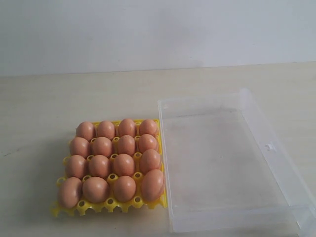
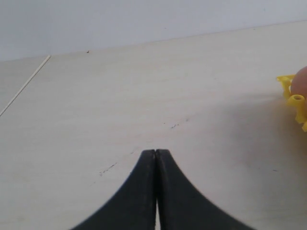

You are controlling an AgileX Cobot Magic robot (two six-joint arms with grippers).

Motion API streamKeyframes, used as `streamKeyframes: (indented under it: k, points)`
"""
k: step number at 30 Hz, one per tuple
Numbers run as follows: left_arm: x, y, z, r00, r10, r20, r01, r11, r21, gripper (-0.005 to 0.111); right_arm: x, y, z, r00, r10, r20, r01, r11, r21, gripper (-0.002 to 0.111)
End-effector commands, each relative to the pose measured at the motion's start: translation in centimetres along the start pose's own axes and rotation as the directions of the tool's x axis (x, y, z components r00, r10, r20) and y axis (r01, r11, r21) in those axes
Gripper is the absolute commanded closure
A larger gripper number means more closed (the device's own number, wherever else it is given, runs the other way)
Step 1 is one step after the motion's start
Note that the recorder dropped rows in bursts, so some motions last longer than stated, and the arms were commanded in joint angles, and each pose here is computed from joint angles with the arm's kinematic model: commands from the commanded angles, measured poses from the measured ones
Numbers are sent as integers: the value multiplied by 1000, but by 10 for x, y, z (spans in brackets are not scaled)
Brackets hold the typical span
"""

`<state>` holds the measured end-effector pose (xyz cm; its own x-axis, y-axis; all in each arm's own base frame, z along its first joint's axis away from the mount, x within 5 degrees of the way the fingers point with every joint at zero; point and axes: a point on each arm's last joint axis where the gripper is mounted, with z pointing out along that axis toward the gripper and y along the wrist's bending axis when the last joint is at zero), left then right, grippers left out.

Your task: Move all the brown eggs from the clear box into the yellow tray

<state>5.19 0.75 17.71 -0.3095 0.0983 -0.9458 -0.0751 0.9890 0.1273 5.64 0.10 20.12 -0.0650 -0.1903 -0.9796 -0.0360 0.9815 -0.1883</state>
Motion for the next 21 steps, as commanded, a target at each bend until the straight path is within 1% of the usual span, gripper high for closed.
streamKeyframes:
  k: [1, 7, 12, 21]
  points:
    - [-2, 0, 0, 1000, -3, 13, 3, 1000, 4, 107, 1, 0, 0, 1000, 7, -1, -7, 1000, 5, 108]
    - [-2, 0, 0, 1000, -3, 13, 3, 1000, 4, 107, 3, 0, 0, 1000, 7, -18, -7, 1000, 2, 108]
    - [-2, 0, 0, 1000, -3, 13, 3, 1000, 4, 107, 11, 1, -1, 995, 11, -102, -12, 1000, -9, 108]
    - [-2, 0, 0, 1000, -3, 13, 3, 1000, 4, 107, 11, 2, 0, 995, 23, -94, -24, 1000, -10, 108]
